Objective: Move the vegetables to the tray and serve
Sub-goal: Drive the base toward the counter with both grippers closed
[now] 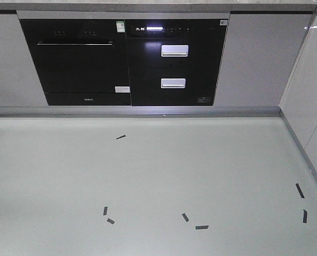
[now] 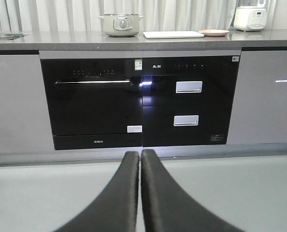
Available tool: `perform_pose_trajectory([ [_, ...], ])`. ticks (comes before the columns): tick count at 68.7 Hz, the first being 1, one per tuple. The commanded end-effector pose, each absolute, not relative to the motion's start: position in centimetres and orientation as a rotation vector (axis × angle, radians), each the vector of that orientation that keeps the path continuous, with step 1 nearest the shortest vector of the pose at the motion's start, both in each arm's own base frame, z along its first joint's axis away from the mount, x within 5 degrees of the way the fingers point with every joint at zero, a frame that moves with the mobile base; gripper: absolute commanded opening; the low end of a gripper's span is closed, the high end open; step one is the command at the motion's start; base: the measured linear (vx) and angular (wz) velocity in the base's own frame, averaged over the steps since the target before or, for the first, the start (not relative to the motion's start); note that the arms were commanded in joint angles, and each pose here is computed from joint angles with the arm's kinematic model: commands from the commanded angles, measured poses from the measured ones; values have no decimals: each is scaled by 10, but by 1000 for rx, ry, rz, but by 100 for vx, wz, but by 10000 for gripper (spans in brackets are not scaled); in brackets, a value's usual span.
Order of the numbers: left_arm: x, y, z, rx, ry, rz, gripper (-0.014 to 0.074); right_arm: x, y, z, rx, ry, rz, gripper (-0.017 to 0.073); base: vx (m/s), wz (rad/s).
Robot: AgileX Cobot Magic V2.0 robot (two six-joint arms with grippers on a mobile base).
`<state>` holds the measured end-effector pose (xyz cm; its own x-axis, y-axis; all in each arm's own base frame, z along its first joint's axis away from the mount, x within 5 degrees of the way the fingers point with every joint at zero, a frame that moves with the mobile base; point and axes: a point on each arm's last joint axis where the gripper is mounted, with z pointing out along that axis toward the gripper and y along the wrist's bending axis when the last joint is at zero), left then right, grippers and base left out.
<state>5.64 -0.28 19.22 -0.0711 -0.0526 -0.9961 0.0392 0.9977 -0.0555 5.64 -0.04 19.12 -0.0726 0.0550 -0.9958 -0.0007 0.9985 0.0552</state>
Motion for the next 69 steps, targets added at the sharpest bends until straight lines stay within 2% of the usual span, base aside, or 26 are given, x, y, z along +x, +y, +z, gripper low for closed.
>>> perform_pose_trajectory([
  [1,57,-2,191,-25,1577,-79,-6,57,0,193,29,1578,42,-3,0,0],
  [69,57,-2,191,-25,1577,-79,-6,57,0,193,29,1578,42,-3,0,0],
])
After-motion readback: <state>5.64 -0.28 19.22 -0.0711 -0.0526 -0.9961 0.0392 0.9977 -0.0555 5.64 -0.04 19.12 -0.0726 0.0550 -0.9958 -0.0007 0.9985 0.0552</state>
